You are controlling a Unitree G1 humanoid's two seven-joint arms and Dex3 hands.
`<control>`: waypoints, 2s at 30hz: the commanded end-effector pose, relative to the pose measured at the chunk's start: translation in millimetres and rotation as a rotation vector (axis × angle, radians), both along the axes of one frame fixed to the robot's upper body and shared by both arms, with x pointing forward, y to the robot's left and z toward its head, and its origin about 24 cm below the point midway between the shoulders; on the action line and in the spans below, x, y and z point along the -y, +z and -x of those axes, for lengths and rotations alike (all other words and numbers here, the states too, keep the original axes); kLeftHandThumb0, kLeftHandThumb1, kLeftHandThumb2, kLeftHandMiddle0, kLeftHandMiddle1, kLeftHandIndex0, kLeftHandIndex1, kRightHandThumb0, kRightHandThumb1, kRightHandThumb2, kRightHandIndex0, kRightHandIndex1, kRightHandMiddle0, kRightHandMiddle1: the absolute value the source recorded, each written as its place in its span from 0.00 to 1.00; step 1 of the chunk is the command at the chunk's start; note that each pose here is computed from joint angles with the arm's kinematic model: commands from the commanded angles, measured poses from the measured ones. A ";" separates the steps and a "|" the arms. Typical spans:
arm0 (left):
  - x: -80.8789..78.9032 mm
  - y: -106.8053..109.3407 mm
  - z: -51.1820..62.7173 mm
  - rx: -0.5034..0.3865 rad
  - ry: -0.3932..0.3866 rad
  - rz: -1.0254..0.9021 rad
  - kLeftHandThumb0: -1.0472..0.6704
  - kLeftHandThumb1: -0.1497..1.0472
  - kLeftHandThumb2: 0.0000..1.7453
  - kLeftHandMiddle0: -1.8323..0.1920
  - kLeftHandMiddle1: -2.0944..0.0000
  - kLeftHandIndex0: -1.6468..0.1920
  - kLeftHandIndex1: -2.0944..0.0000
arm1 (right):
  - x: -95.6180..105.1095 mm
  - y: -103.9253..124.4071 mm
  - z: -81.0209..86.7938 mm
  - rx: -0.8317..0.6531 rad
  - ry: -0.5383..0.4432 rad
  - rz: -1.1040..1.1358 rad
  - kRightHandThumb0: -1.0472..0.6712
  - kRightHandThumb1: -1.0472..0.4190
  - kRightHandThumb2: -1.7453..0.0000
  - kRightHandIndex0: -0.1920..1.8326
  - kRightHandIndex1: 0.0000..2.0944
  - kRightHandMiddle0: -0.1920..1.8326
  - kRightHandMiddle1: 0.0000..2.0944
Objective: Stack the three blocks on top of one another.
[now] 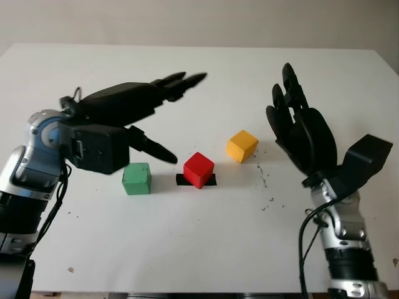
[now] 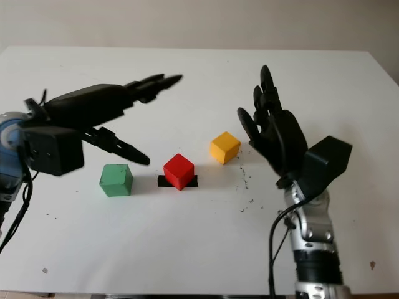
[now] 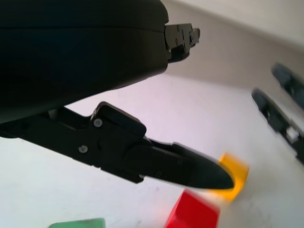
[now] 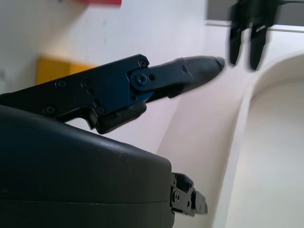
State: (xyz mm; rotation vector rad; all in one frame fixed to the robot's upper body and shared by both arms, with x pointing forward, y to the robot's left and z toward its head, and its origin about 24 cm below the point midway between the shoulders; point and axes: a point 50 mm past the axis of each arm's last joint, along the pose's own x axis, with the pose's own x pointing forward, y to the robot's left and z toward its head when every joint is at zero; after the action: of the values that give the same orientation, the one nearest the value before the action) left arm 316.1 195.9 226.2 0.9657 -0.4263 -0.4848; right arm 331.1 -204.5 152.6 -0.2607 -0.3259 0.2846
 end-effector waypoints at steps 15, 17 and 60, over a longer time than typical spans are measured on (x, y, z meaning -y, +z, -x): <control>-37.4 -69.6 33.0 -0.027 0.293 0.844 0.17 1.00 0.38 1.00 1.00 1.00 1.00 | -5.6 87.3 -41.7 0.248 0.094 1.096 0.16 0.16 0.97 0.11 0.04 0.20 0.09; -38.1 -75.2 34.8 -0.033 0.307 0.883 0.17 1.00 0.38 1.00 1.00 1.00 1.00 | -8.5 87.5 -41.9 0.277 0.101 1.179 0.16 0.15 0.97 0.11 0.04 0.21 0.08; -26.6 -92.1 40.6 0.012 0.372 0.987 0.21 1.00 0.30 0.96 0.97 0.96 0.97 | -17.6 7.8 -42.7 0.383 0.252 1.436 0.28 0.11 0.97 0.15 0.03 0.33 0.06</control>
State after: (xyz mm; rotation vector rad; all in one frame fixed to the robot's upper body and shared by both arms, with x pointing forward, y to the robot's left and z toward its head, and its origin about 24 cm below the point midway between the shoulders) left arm 277.0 223.1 129.7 0.0600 -0.3944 0.0991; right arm 371.5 -189.7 154.2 -1.7034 -0.4644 0.7019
